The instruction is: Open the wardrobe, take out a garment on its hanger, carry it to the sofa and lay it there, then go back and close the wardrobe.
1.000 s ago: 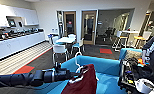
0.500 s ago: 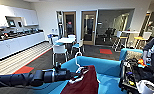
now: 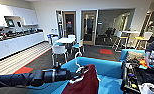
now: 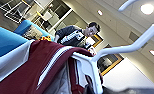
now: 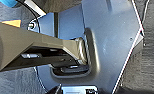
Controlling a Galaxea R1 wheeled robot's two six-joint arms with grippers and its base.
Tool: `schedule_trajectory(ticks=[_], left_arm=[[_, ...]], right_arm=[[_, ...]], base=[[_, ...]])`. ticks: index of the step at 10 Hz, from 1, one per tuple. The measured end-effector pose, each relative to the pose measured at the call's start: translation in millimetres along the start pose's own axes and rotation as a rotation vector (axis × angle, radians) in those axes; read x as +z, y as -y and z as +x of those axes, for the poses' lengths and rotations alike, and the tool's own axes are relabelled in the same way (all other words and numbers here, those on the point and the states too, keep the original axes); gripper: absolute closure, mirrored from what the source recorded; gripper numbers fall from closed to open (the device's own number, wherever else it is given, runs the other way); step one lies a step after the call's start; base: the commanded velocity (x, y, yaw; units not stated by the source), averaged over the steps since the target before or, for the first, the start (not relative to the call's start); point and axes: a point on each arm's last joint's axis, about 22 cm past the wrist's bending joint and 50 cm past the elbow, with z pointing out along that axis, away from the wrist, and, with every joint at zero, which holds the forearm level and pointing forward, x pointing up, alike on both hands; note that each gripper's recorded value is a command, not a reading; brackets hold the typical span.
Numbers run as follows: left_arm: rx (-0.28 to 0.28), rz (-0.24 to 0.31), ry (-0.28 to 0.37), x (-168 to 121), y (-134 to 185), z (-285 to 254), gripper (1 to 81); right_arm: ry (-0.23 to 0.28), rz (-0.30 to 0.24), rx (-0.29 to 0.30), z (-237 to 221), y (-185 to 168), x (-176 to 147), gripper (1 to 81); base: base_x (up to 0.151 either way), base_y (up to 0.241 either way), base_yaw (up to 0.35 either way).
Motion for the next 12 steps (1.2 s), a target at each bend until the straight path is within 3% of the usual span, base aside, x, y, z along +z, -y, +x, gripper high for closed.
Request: schedule_trajectory(ticks=[4,8,10,12], left_arm=[[0.0,-0.003,0.004,2.0,-1.0,-1.0,81.1],[-0.024,-0.018,0.003,5.4,7.8,-1.3,81.1],[-0.084,-0.012,0.013,12.9,38.5,-4.9,81.1],[-0.16,0.006,0.021,30.7,89.9,-5.2,81.1]], right_arm=[[-0.003,0.001,-0.001,2.1,0.2,0.4,1.0],[0.012,0.001,0.008,-4.9,1.9,-1.4,1.0],[0.066,-0.01,0.031,-28.8,0.6,-8.9,1.0],[0.114,-0.019,0.055,-42.3,0.5,-15.3,1.0]], base=[[0.081,0.0,0.0],[0.0,0.0,0.0],[0.0,0.0,0.0],[0.0,0.0,0.0]])
